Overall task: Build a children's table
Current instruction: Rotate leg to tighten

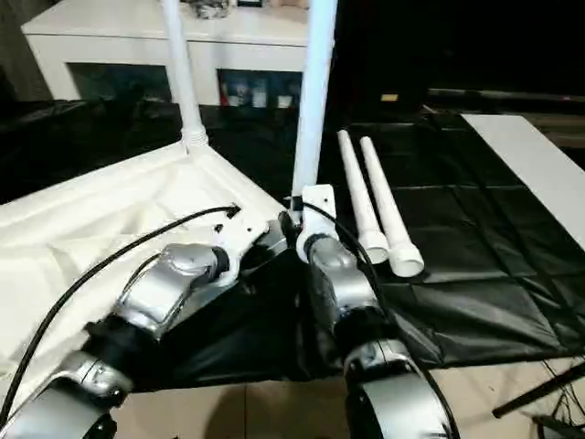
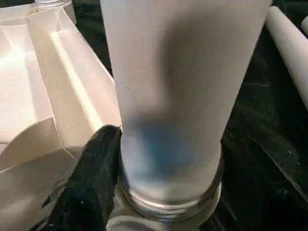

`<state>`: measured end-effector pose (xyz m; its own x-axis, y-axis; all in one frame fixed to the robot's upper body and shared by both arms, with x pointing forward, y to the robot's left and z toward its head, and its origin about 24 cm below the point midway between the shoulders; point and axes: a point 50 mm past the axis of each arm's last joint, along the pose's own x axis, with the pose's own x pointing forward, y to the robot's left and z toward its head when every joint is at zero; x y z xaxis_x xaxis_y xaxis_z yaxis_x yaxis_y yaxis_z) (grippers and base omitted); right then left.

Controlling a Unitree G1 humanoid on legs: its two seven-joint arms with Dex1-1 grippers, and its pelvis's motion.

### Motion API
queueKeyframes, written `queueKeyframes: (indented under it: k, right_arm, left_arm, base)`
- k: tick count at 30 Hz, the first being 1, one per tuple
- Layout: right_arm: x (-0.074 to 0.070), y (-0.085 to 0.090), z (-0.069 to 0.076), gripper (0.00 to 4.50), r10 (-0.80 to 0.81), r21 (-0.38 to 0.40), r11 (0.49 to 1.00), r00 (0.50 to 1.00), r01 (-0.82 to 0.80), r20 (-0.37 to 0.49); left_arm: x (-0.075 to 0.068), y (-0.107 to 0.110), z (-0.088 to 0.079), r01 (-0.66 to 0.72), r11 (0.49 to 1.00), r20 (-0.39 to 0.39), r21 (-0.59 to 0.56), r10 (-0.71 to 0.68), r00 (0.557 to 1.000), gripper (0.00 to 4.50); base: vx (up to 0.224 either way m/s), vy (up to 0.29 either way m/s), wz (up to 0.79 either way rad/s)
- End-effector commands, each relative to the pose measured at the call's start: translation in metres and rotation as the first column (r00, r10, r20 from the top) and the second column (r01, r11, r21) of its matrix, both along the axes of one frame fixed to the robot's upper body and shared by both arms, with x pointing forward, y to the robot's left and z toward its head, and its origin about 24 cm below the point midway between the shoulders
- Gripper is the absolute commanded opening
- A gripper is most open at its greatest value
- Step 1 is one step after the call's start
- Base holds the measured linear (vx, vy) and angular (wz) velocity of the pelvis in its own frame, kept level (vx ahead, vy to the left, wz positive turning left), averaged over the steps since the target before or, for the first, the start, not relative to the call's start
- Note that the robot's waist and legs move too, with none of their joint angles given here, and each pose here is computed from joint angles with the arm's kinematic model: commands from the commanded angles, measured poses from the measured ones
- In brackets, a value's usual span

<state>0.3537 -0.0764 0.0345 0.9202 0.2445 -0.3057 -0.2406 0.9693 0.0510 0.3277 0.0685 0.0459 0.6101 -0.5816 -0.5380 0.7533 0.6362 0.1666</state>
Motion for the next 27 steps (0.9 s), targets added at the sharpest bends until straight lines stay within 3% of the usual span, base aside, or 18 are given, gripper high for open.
queueKeyframes:
  k: [1,2,3,5,6,9,13,15,17,20,22,27]
  right_arm:
    - [-0.005,0.032,0.004,2.69,0.125,0.033,0.992,0.992,-0.126,0.022]
    - [-0.004,0.031,0.005,2.69,0.125,0.037,0.991,0.992,-0.126,0.030]
    - [0.000,0.026,0.016,3.04,0.124,0.089,0.987,0.988,-0.133,0.096]
    - [0.002,0.021,0.021,3.25,0.109,0.091,0.988,0.985,-0.122,0.137]
    - [0.003,0.013,0.028,3.40,0.128,0.078,0.986,0.973,-0.145,0.193]
    - [0.001,-0.006,0.038,3.61,0.173,0.041,0.981,0.954,-0.189,0.246]
    - [-0.002,-0.025,0.043,3.93,0.250,-0.031,0.968,0.933,-0.251,0.257]
    - [-0.007,-0.036,0.042,4.05,0.366,-0.124,0.930,0.903,-0.346,0.225]
    - [-0.021,-0.049,0.041,4.05,0.539,-0.180,0.840,0.824,-0.512,0.175]
    - [-0.036,-0.058,0.040,4.05,0.670,-0.186,0.741,0.732,-0.646,0.125]
    - [-0.048,-0.062,0.039,4.05,0.749,-0.147,0.661,0.658,-0.736,0.080]
    - [-0.055,-0.069,0.033,4.05,0.813,-0.144,0.577,0.583,-0.804,0.005]
  left_arm:
    - [0.006,0.002,-0.001,-0.025,0.997,0.035,0.067,0.023,0.999,0.00]
    - [0.006,0.002,-0.001,-0.024,0.997,0.037,0.071,0.022,0.999,0.00]
    - [0.006,0.008,-0.001,-0.002,0.995,0.042,0.103,-0.002,0.999,0.00]
    - [0.007,0.011,-0.001,0.006,0.994,0.049,0.112,-0.012,0.999,0.00]
    - [0.006,0.015,-0.001,0.031,0.991,0.056,0.130,-0.039,0.998,0.00]
    - [0.003,0.021,0.000,0.097,0.985,0.057,0.145,-0.107,0.993,0.00]
    - [-0.003,0.027,0.000,0.185,0.975,0.035,0.121,-0.190,0.981,0.00]
    - [-0.008,0.032,0.000,0.230,0.969,0.009,0.093,-0.232,0.973,0.00]
    - [-0.019,0.040,-0.001,0.370,0.924,-0.023,0.095,-0.369,0.929,0.00]
    - [-0.029,0.049,-0.002,0.468,0.879,-0.074,0.093,-0.462,0.884,0.00]
    - [-0.038,0.053,-0.001,0.536,0.843,-0.116,0.050,-0.528,0.841,0.00]
    - [-0.048,0.055,0.002,0.592,0.806,-0.158,0.001,-0.584,0.796,0.00]
  base:
    - [0.000,0.000,0.00]
    - [0.000,0.000,0.00]
    - [0.000,0.000,0.00]
    - [0.000,0.000,0.00]
    - [0.000,0.000,0.00]
    - [0.000,0.000,0.00]
    - [0.000,0.000,0.00]
    - [0.000,0.000,0.00]
    - [0.000,0.000,0.00]
    - [0.000,0.000,0.00]
    - [0.000,0.000,0.00]
    - [0.000,0.000,0.00]
